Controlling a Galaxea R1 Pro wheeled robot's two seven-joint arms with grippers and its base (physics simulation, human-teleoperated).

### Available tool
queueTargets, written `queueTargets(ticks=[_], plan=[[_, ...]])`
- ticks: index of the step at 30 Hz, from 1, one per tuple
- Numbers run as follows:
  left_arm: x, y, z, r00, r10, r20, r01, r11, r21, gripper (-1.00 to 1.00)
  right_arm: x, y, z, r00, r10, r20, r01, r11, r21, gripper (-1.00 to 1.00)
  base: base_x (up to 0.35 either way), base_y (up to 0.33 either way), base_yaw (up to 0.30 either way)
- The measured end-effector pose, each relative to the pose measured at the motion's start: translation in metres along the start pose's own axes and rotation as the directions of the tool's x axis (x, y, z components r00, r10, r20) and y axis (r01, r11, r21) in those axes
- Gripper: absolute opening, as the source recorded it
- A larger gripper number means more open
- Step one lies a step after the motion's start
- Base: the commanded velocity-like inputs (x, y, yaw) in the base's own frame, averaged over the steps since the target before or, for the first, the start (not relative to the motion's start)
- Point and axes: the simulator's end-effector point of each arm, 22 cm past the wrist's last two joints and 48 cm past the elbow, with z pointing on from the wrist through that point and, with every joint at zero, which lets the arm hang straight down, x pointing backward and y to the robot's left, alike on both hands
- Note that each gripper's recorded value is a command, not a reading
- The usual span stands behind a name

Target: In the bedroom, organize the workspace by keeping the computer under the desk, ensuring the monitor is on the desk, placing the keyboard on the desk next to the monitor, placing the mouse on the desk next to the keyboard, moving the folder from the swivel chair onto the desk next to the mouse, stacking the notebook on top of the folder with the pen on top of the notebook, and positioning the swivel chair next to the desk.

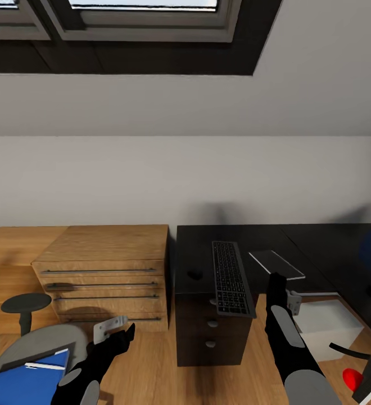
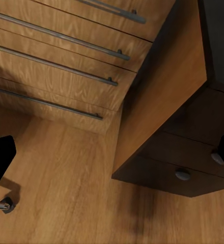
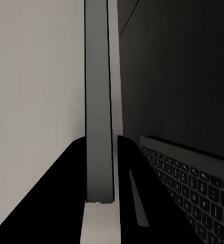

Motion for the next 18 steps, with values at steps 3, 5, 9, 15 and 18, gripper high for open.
queueTargets(ticks=[3,5,9,15,18], plan=[[0.0,0.0,0.0,1.0,0.0,0.0,0.0,1.0,0.0,1.0,0.0003,-0.0001,-0.0001,1.0,0.001,0.0,-0.001,1.0,0.0,-1.0,0.0,0.0,0.0],[0.0,0.0,0.0,1.0,0.0,0.0,0.0,1.0,0.0,1.0,0.0002,-0.0001,-0.0001,1.0,0.0,0.0,0.0,1.0,0.0,-1.0,0.0,0.0,0.0],[0.0,0.0001,0.0,1.0,0.0,0.0,0.0,1.0,0.0,1.0,0.0,0.0,0.0,1.0,0.0,0.0,0.0,1.0,0.0,-1.0,0.0,0.0,0.0],[0.0,0.0,0.0,1.0,0.0,0.0,0.0,1.0,0.0,1.0,-0.0001,0.0001,0.0,1.0,-0.001,0.0,0.001,1.0,0.0,-1.0,0.0,0.0,0.0],[0.0,0.0,0.0,1.0,0.0,0.0,0.0,1.0,0.0,1.0,-0.0001,0.0004,0.0,1.0,-0.001,0.0,0.001,1.0,-0.001,-1.0,0.0,0.0,0.0]])
